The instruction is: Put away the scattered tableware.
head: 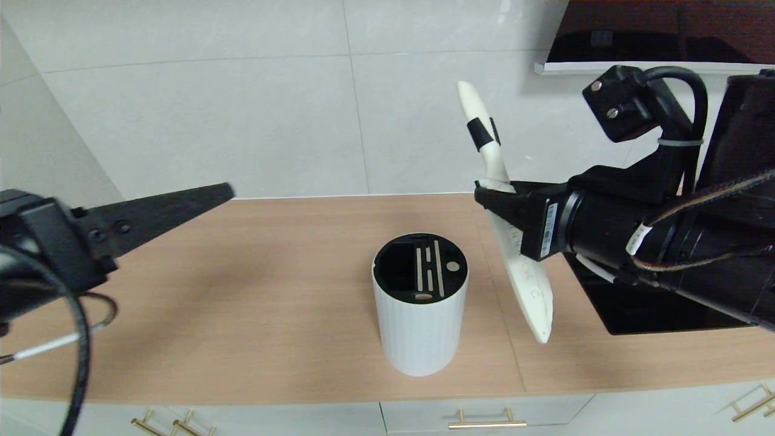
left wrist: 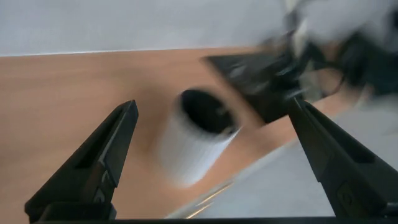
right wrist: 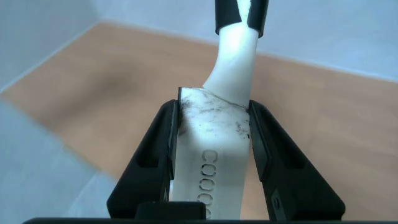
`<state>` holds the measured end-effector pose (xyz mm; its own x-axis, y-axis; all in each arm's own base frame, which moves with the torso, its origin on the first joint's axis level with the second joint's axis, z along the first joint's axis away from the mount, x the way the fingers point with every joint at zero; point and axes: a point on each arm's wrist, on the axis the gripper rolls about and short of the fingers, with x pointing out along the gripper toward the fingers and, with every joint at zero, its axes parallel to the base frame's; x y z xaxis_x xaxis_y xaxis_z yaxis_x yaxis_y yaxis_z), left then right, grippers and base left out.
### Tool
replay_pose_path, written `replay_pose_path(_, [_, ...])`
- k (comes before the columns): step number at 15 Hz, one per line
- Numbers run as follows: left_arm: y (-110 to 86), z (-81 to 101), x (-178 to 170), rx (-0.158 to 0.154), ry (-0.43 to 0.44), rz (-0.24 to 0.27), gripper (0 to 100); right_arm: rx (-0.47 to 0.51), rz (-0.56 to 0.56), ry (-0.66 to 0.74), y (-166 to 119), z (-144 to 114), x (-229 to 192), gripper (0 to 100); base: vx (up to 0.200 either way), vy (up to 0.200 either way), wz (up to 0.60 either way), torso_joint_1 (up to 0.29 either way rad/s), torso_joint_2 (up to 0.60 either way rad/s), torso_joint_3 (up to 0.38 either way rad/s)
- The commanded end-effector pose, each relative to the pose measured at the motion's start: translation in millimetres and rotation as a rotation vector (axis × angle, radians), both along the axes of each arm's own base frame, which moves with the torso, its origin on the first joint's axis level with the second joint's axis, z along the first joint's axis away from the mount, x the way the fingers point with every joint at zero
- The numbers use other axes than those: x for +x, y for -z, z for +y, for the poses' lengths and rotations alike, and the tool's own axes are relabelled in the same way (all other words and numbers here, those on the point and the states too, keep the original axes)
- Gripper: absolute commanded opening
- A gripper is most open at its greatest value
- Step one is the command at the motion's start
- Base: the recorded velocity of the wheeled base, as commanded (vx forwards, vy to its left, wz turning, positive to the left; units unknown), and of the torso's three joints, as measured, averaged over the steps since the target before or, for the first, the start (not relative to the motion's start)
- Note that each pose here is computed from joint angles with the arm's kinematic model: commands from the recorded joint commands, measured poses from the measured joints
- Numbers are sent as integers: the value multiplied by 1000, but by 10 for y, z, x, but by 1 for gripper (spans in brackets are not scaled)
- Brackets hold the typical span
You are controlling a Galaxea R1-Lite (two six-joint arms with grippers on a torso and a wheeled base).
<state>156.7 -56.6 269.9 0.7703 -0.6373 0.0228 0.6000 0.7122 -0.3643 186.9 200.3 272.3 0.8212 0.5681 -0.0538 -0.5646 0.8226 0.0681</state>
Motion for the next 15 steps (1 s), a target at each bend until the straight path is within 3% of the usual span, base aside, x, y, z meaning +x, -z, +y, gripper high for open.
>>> replay_pose_path(1, [289, -593, 454, -49, 141, 158, 100, -36, 33, -40, 142, 127, -53, 0, 0, 0, 0, 0, 0, 0])
replay_pose_path(4, [241, -882, 498, -135, 223, 132, 100, -46, 37, -40, 168, 140, -47, 0, 0, 0, 0, 0, 0, 0])
replay_pose_path(5, [158, -1019, 519, -184, 225, 144, 100, -35, 27, -39, 129, 132, -64, 0, 0, 0, 0, 0, 0, 0])
replay_pose_path(7, [147, -1155, 497, -196, 200, 142, 100, -36, 22, -36, 111, 190, -157, 0, 0, 0, 0, 0, 0, 0])
replay_pose_path(10, [241, -1341, 519, -182, 191, 164, 100, -56, 25, 8, 170, 358, -244, 0, 0, 0, 0, 0, 0, 0])
replay_pose_path(13, [331, -1465, 653, -221, 138, 117, 100, -75, 37, -16, 240, 455, -277, 0, 0, 0, 0, 0, 0, 0])
replay_pose_path(15, [381, -1502, 699, -223, 125, 113, 100, -84, 44, -30, 282, 501, -297, 0, 0, 0, 0, 0, 0, 0])
